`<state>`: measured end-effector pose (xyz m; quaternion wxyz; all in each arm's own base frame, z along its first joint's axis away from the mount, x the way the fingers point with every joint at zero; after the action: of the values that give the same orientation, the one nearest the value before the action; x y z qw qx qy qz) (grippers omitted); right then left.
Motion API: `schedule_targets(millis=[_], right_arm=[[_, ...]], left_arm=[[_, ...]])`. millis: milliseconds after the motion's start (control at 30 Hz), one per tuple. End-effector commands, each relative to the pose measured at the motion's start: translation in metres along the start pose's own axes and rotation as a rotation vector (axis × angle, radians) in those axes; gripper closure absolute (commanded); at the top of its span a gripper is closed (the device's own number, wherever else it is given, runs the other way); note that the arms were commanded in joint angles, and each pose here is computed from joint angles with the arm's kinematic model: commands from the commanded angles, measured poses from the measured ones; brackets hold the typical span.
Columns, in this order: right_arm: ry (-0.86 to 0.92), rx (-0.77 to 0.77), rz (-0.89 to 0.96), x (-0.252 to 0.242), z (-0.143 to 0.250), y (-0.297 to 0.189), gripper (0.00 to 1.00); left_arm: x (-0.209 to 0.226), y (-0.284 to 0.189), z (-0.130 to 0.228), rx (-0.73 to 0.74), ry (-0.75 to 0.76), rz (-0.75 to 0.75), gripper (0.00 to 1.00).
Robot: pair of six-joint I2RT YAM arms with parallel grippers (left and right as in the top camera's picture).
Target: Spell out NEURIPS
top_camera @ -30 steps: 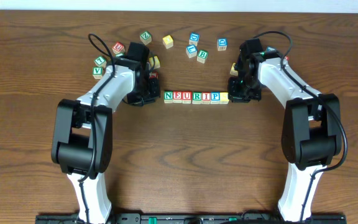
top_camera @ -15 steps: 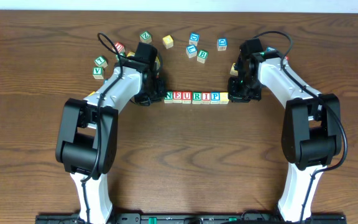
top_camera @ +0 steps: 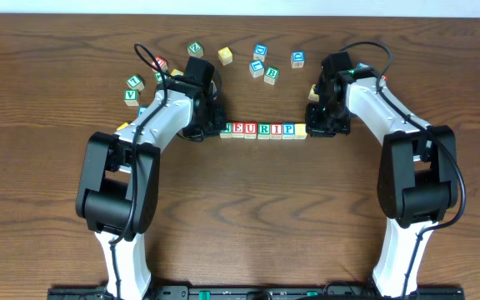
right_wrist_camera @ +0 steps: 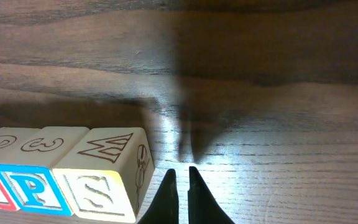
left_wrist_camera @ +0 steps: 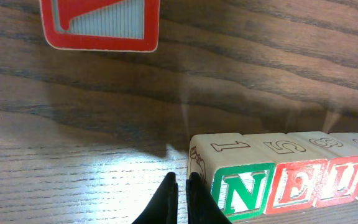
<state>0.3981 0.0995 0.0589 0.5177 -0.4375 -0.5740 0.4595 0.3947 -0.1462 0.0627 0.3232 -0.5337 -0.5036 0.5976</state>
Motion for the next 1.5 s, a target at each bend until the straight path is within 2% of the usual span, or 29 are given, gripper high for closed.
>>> schedule_targets(millis=[0, 667, 1467], right_arm=[[-0.006, 0.005, -0.006, 0.004, 0.002, 0.002, 0.98], [-0.061, -0.031, -0.015, 0.024, -0.003, 0.005, 0.98], [-0.058, -0.046, 0.003, 0.020, -0.006, 0.005, 0.97]], left_arm=[[0.002, 0.003, 0.001, 0.007, 0.004, -0.003, 0.93], [-0.001, 0.004, 0.003, 0.007, 0.013, 0.000, 0.93], [-0.007, 0.006, 0.006, 0.008, 0.102, 0.003, 0.92]])
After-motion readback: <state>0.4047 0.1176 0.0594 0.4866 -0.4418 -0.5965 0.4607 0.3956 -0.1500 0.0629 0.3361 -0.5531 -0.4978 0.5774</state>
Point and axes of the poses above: each gripper's point midway between its finger pads, its own y axis out along the fingers, its own x axis along the line the jaws close on, z = x × y, the point moved 5 cm from there along -y, back along the fingers, and after that the axes turned 9 degrees about -y, right-handed, at the moved point
